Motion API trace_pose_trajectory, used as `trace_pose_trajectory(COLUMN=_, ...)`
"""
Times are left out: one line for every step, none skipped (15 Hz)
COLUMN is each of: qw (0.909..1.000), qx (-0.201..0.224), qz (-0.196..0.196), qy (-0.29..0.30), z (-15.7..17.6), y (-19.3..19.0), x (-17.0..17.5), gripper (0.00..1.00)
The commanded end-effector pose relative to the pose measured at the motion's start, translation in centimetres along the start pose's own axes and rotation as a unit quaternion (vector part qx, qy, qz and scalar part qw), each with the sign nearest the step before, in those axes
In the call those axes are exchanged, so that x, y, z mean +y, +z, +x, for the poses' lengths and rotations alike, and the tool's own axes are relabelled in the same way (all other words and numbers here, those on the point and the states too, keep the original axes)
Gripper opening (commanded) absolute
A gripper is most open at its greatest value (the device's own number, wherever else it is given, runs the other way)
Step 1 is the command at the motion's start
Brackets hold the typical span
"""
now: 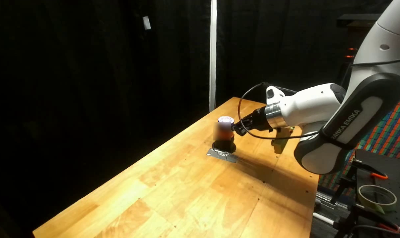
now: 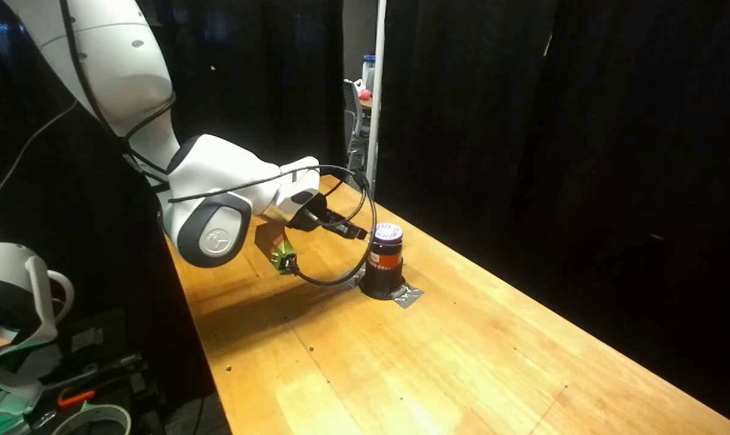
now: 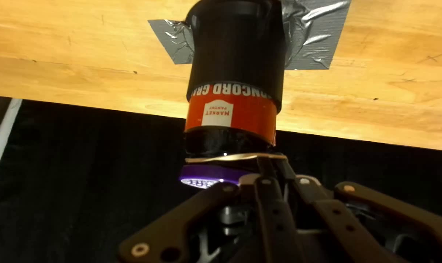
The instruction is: Put a rubber band around the base of the cup
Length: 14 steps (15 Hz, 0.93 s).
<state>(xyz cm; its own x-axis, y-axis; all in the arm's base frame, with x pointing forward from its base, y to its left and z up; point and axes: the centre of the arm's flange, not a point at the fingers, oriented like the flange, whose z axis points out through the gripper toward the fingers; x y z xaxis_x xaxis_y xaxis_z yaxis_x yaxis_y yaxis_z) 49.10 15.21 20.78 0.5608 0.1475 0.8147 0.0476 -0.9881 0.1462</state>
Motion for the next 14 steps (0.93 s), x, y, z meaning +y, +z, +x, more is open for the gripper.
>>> trace_pose_trajectory(qw=0.9992, qx=0.039, qz=-0.005, qy=-0.008, z=0.1, y=-1.0, x=-0.1, gripper=0.07)
trace_pose_trajectory(qw=0.9988, qx=0.049, qz=-0.006, qy=-0.008, z=0.0, y=-1.1, x=-0.1, gripper=0.08)
trace_pose_trajectory(qw=0.9982, qx=0.059, qz=-0.007, qy=-0.009, z=0.0, y=-1.2, x=-0.2, gripper=0.07)
trace_pose_trajectory(qw=0.9974, qx=0.070, qz=-0.010, qy=-0.007, z=0.1, y=-1.2, x=-0.2, gripper=0.08)
trace_pose_trajectory(qw=0.9968, qx=0.079, qz=-0.011, qy=-0.006, z=0.1, y=-1.3, x=-0.1, gripper=0.08)
trace_pose_trajectory(qw=0.9963, qx=0.085, qz=-0.010, qy=-0.006, z=0.1, y=-1.3, x=-0.1, gripper=0.09)
trace_pose_trajectory(qw=0.9958, qx=0.091, qz=-0.010, qy=-0.004, z=0.1, y=-1.4, x=-0.1, gripper=0.09)
trace_pose_trajectory(qw=0.9955, qx=0.094, qz=-0.009, qy=-0.003, z=0.1, y=-1.4, x=-0.2, gripper=0.34)
trace_pose_trajectory(qw=0.9957, qx=0.093, qz=-0.007, qy=-0.003, z=0.2, y=-1.4, x=-0.2, gripper=0.35)
trace_pose_trajectory(qw=0.9970, qx=0.077, qz=-0.001, qy=-0.002, z=0.3, y=-1.5, x=-0.2, gripper=0.41)
trace_pose_trajectory(qw=0.9988, qx=0.049, qz=0.008, qy=0.000, z=0.5, y=-1.6, x=-0.2, gripper=0.49)
trace_pose_trajectory(qw=0.9997, qx=0.014, qz=0.017, qy=0.007, z=0.7, y=-1.7, x=-0.2, gripper=0.56)
trace_pose_trajectory(qw=0.9992, qx=-0.029, qz=0.026, qy=0.008, z=1.2, y=-1.8, x=-0.1, gripper=0.63)
trace_pose_trajectory(qw=0.9975, qx=-0.059, qz=0.036, qy=0.012, z=1.4, y=-1.9, x=-0.1, gripper=0.72)
